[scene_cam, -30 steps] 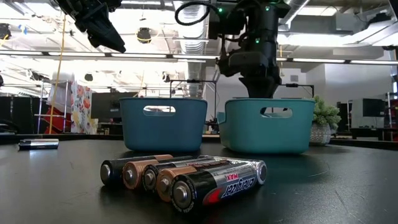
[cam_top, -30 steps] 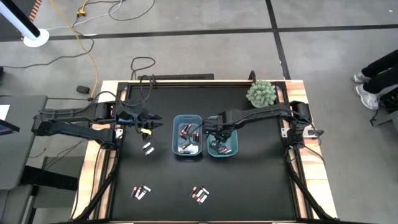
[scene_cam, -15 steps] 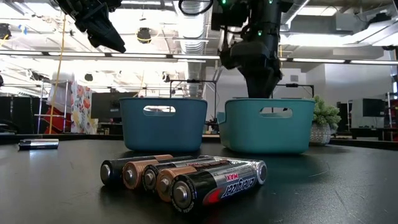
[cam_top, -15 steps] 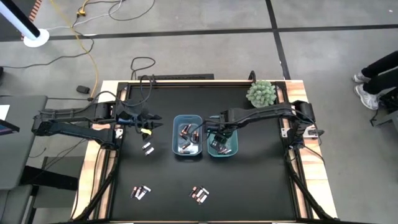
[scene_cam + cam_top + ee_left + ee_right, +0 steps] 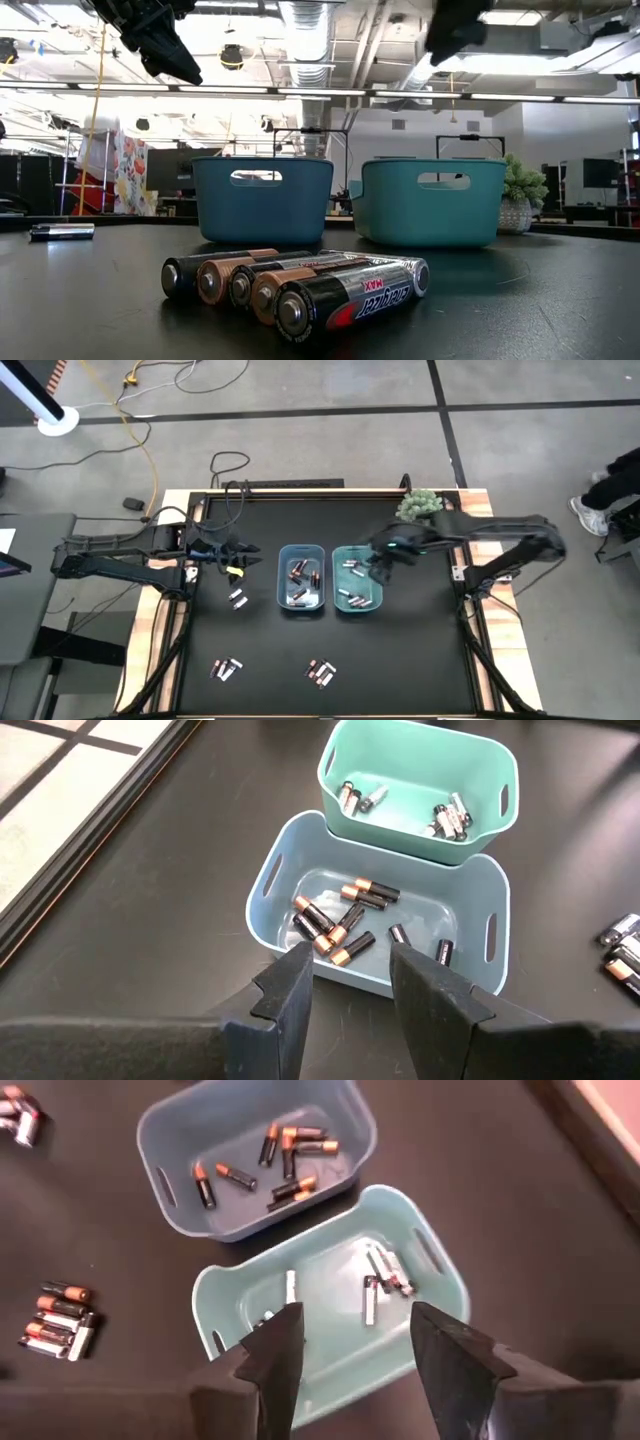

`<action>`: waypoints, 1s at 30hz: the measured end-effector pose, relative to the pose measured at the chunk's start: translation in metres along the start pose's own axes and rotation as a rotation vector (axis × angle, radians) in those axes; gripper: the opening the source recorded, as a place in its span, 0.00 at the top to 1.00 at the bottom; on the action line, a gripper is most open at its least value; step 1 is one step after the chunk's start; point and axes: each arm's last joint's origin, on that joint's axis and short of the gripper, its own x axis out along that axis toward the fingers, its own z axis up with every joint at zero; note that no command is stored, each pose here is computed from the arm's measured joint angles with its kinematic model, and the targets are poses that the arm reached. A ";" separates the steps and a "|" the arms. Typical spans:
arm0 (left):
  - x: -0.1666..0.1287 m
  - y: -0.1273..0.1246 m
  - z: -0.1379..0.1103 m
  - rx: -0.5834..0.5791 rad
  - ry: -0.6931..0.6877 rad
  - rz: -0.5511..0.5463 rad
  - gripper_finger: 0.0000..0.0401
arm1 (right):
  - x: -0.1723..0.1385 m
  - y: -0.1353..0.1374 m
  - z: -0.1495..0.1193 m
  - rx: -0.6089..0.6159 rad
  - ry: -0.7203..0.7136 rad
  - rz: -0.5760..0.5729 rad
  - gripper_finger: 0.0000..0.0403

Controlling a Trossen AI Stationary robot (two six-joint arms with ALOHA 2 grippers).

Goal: Sort batteries
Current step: Put the black battery into the blue bin

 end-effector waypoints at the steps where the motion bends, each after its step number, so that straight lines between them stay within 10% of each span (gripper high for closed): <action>1: 0.000 0.000 0.000 0.000 0.000 0.000 0.68 | -0.008 -0.002 -0.006 0.012 -0.020 -0.002 0.52; 18: 0.000 0.000 0.000 0.000 0.000 0.000 0.68 | 0.024 -0.028 -0.177 0.364 0.069 -0.056 0.56; 30: 0.000 0.000 0.000 0.000 0.000 0.000 0.68 | 0.061 -0.026 -0.220 0.410 0.110 -0.054 0.55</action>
